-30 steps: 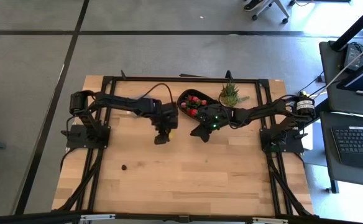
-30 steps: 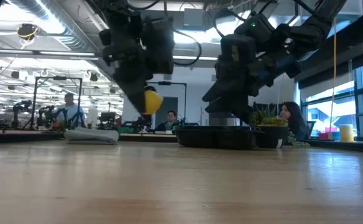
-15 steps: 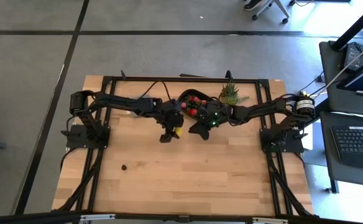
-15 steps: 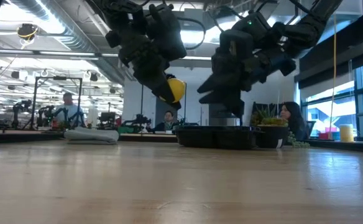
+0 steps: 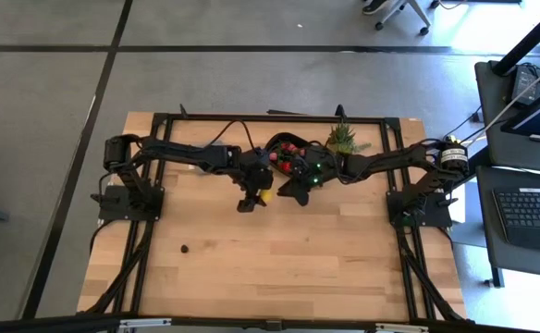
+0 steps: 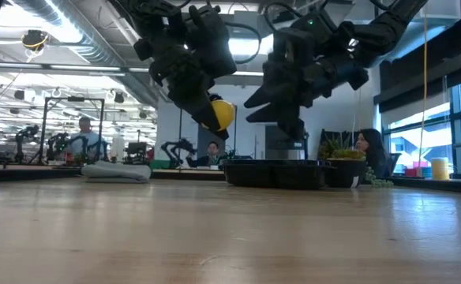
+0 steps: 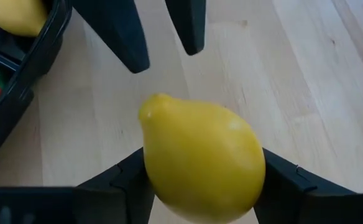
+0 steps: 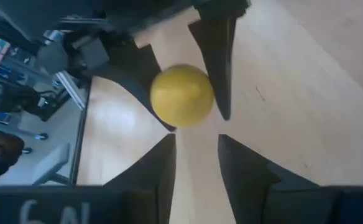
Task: Pick and placing Produce into tupperware
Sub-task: Put the lemon into the black bin
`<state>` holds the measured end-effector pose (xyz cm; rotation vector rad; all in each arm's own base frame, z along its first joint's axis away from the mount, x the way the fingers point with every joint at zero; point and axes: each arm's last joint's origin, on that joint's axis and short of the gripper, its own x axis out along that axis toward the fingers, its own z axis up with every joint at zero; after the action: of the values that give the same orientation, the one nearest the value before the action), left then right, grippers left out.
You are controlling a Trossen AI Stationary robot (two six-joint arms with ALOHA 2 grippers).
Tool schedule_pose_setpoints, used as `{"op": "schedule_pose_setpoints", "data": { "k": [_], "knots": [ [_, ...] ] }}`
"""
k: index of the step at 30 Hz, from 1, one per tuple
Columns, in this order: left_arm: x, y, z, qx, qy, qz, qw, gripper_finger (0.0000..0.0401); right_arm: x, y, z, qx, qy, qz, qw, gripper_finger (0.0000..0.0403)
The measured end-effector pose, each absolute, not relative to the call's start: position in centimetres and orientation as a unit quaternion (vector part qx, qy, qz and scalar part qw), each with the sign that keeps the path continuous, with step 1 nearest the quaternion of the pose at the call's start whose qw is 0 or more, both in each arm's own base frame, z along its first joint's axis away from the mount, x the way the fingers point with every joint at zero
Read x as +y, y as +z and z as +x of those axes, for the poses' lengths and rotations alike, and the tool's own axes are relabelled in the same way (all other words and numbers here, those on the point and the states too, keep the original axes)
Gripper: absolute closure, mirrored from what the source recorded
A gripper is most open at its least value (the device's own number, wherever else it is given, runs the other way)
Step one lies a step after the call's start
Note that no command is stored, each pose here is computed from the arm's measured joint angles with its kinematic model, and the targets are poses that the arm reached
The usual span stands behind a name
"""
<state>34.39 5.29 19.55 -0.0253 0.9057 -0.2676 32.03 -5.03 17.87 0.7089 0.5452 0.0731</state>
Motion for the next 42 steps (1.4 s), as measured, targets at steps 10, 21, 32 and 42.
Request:
{"op": "schedule_pose_setpoints", "data": {
  "k": [10, 21, 32, 42],
  "knots": [
    [5.1, 19.6, 34.5, 0.43, -0.132, -0.008, 0.893, 0.0205, -5.1, 17.7, 32.0, 0.269, 0.021, 0.33, 0.905, 0.0135],
    [5.2, 19.8, 34.8, 0.414, -0.128, 0.015, 0.901, 0.0201, -5.1, 17.7, 32.0, 0.267, 0.007, 0.353, 0.897, 0.0048],
    [5.3, 20.3, 35.3, 0.384, -0.119, 0.039, 0.915, 0.0189, -4.0, 18.5, 32.6, 0.228, 0.029, 0.325, 0.917, 0.0047],
    [5.5, 20.7, 35.7, 0.363, -0.098, 0.06, 0.925, 0.0197, -4.0, 18.2, 32.5, 0.23, -0.016, 0.356, 0.905, 0.0047]
  ]
}}
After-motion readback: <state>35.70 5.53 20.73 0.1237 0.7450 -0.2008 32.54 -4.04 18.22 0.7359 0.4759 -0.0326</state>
